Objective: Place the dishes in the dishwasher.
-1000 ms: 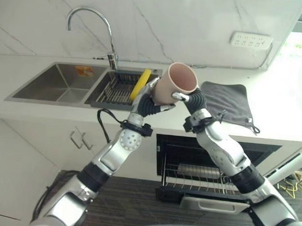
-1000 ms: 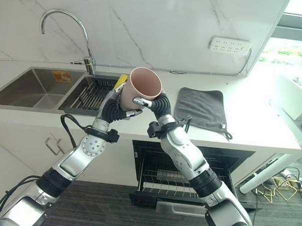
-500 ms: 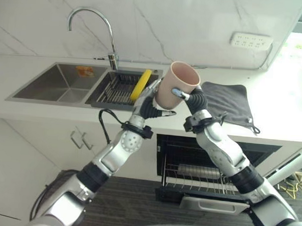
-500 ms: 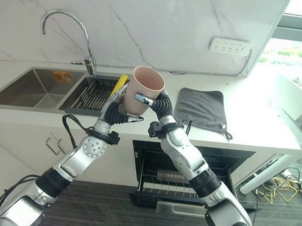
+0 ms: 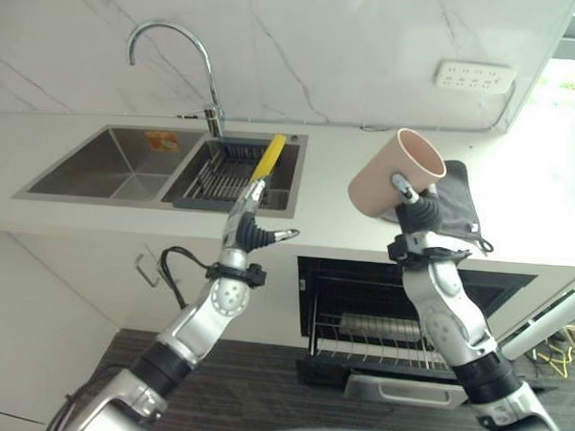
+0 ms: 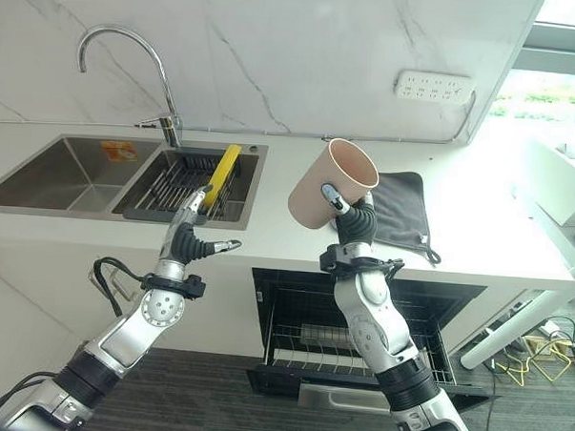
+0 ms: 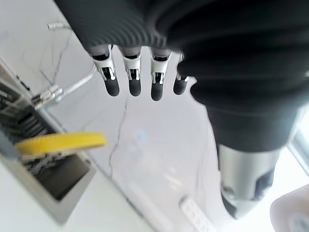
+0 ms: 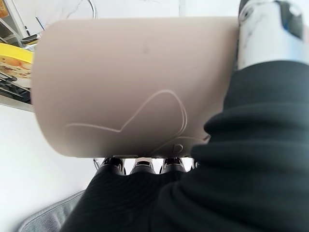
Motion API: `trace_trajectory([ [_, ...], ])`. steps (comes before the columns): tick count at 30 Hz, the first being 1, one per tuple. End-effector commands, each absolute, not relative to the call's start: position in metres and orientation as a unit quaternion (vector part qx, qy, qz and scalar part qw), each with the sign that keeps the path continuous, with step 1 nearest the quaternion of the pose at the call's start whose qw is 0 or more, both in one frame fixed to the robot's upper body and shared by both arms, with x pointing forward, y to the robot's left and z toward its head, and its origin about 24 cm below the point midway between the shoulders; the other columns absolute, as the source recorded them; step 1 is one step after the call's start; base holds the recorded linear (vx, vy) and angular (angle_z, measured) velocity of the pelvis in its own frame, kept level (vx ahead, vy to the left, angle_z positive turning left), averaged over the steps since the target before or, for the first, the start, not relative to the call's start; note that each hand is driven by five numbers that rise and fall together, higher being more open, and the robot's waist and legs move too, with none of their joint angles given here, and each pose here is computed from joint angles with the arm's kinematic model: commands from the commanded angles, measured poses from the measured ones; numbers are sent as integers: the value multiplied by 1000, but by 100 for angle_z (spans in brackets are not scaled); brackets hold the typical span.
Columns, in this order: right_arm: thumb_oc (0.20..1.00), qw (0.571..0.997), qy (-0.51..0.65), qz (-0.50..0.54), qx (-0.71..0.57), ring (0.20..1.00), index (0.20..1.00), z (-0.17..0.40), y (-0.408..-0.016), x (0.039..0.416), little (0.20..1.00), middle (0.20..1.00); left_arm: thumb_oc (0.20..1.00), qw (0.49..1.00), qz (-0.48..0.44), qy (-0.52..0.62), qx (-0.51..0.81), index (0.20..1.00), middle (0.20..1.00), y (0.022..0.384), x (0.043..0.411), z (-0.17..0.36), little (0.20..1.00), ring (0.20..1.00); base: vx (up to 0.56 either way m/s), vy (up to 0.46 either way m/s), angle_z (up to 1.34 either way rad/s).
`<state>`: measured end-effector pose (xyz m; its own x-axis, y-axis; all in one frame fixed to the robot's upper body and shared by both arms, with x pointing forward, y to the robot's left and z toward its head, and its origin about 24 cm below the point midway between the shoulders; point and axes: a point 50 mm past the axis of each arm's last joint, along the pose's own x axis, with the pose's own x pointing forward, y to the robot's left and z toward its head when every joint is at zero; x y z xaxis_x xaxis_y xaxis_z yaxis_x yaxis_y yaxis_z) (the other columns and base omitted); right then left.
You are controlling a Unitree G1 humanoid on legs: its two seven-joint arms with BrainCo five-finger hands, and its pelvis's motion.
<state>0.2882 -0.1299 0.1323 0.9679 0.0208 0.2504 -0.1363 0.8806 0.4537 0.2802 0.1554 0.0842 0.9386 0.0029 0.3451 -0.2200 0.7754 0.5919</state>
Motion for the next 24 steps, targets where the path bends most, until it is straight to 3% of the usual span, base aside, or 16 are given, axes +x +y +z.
trace_trajectory([
  [1, 200, 928, -231, 60, 285, 200, 200, 177, -131, 288, 200, 200, 1000, 906, 90, -250, 329, 1000, 1000, 159, 288, 114, 1000, 1000, 0, 0, 0],
  [12, 200, 956, -192, -65, 213, 200, 200, 127, -197, 273, 200, 200, 1000, 911, 68, -294, 281, 1000, 1000, 186, 262, 125, 1000, 1000, 1, -2, 0],
  [24, 200, 985, -95, -25, 143, 200, 200, 68, -205, 245, 200, 200, 1000, 898, 73, -343, 267, 1000, 1000, 195, 245, 134, 1000, 1000, 14, -25, -12],
])
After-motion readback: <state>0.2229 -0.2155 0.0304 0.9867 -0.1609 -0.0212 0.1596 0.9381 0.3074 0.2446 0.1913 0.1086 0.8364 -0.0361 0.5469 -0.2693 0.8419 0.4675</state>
